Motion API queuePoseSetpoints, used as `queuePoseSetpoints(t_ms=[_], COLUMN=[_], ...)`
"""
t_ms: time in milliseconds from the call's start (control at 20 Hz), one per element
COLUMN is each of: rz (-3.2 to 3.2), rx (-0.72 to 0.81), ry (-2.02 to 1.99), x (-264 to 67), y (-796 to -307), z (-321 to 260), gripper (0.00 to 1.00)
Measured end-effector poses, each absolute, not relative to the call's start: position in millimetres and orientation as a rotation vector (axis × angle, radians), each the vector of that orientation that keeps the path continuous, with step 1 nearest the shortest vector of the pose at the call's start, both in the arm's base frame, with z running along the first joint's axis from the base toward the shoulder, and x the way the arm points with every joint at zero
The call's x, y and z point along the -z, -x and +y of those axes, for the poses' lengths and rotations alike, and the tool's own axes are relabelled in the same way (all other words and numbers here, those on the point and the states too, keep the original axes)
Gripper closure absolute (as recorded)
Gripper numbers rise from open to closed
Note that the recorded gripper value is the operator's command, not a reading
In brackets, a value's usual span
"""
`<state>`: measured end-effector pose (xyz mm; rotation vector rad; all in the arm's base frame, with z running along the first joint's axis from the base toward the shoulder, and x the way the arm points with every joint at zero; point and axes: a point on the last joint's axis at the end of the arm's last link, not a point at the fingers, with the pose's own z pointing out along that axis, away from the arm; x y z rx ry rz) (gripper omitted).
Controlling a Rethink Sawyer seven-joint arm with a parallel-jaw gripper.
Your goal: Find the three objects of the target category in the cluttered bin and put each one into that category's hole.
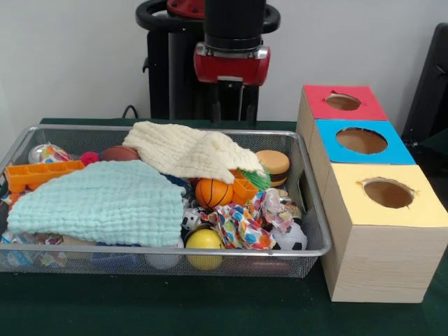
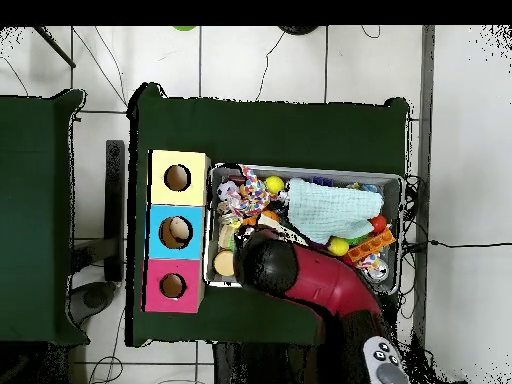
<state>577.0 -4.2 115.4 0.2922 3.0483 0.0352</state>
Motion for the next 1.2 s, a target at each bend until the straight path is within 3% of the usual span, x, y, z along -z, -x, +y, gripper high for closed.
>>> queuePoseSetpoints(t_ms=[550,1200], rz=[3.0,2.944], rx=[-0.051,-0.06], ry=[-0.427,-0.615], x=[-115.8,-77.6], y=[-593.6,-594.4], z=[-61.7,-147.1], gripper=[0.0,0.0])
